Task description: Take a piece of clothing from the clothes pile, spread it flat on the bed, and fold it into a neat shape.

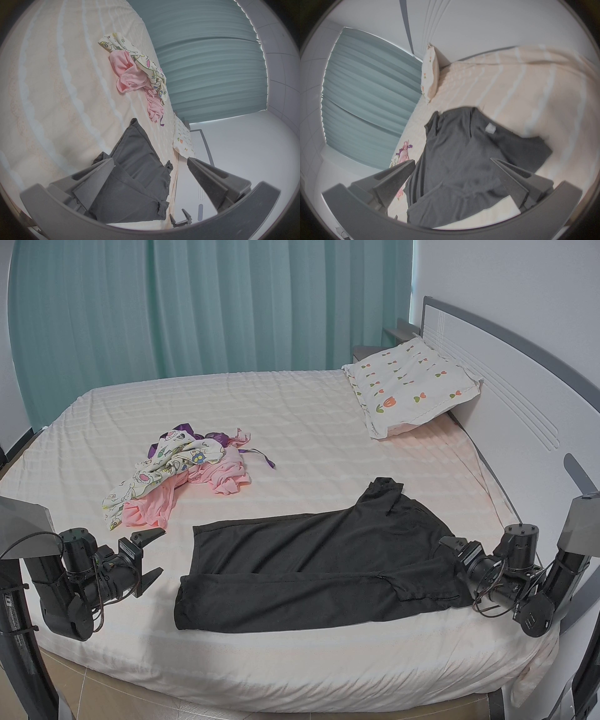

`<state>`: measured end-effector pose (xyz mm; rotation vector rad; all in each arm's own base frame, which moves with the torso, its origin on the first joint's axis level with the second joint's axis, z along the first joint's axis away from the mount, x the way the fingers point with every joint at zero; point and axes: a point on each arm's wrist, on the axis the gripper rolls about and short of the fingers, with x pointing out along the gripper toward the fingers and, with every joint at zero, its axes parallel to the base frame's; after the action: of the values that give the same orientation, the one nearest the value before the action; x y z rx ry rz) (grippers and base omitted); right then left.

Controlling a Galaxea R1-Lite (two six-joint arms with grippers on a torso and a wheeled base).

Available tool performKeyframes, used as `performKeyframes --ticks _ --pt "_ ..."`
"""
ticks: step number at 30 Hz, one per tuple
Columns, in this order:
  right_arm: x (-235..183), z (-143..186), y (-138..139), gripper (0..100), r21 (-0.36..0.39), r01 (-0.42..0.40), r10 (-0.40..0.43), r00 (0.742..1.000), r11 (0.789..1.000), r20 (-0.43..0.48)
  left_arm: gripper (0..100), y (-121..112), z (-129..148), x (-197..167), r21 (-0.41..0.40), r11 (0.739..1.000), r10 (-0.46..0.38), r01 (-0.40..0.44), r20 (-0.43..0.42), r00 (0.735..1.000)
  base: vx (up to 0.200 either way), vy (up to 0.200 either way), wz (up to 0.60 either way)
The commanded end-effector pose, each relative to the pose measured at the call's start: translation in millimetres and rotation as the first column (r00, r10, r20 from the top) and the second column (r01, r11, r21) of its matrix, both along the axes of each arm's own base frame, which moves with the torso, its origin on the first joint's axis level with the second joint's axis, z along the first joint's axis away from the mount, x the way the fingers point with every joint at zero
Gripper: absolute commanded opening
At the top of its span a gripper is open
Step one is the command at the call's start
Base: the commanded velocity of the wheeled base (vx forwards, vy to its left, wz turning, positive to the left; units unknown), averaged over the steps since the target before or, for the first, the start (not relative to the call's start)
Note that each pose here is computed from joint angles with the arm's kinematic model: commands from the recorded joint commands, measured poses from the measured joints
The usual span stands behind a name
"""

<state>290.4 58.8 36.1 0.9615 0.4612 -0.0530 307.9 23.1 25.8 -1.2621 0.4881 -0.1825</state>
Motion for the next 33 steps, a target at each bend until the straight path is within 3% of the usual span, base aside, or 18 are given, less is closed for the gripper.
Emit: performKeyframes --ticks 1,9,18,23,33 --pt "-12 -12 28 100 0.005 -0.035 0.035 0.996 0.999 -0.080 100 4 6 0 -0.016 1.000 -0.002 0.002 0.019 1.000 0.000 0.000 0.00" --pt "2 -33 31 100 -0.007 -0.010 0.009 0.993 1.000 -0.118 100 4 4 2 -0.020 1.000 -0.021 0.021 0.017 1.000 0.000 0.000 0.00" --pt "-4 -32 32 100 -0.044 0.036 -0.041 0.992 0.998 -0.117 100 4 1 4 -0.018 1.000 -0.022 0.022 0.015 1.000 0.000 0.000 0.00" --pt "-22 -15 44 100 -0.054 0.008 -0.013 0.996 0.999 -0.084 100 4 0 5 -0.008 1.000 -0.025 0.025 0.017 1.000 0.000 0.000 0.00" --pt "-26 -25 46 100 -0.065 0.000 -0.008 0.992 0.998 -0.125 100 4 -1 5 0.003 1.000 -0.028 0.028 0.020 0.999 0.000 0.000 0.00"
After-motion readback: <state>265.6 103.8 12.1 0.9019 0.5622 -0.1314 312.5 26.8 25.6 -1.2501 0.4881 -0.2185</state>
